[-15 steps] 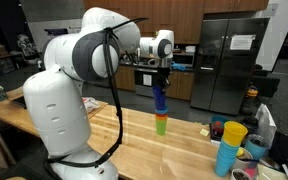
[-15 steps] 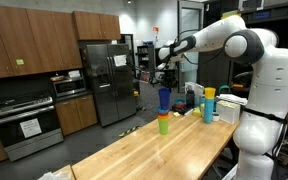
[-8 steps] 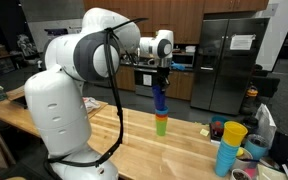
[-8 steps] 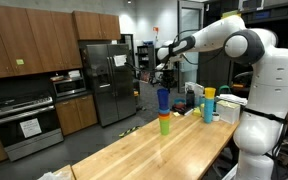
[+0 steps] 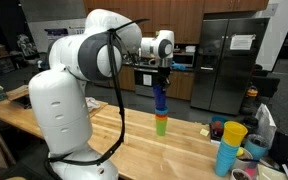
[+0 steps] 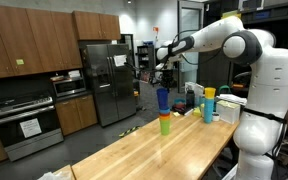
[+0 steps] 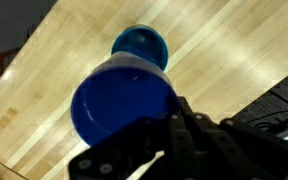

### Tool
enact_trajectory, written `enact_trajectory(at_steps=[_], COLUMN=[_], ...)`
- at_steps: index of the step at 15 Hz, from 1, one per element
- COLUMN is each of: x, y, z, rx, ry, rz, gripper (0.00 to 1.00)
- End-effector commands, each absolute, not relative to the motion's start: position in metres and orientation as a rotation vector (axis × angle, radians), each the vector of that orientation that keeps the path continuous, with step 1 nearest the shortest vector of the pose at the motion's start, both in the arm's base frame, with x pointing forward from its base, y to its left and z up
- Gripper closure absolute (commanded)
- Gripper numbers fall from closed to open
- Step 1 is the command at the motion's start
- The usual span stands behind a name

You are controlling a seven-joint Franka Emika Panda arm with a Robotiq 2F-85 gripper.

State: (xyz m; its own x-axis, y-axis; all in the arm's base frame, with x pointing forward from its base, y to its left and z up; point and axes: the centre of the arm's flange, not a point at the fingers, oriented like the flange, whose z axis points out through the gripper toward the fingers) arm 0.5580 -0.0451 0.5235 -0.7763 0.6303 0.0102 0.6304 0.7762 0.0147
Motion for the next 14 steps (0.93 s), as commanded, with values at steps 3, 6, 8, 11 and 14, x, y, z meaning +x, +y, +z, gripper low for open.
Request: enact_trajectory(at_steps=[3,6,8,11,14], x=[0.569,0.569,0.569,0.571,0.571], y=[-0.048,-0.048,-0.049,-0.049,-0.050], z=[0.526,0.520,0.517,0.515,0.513], rx=[-1.065,-1.064,-1.063,-1.063,-1.066], ry=[-2.952,-2.944,-2.938,-2.926,-2.922], rz=[-0.033,-0.025,-0.022,-0.016,-0.015], gripper=[0.99,0.99,0.99,0.71,0.60])
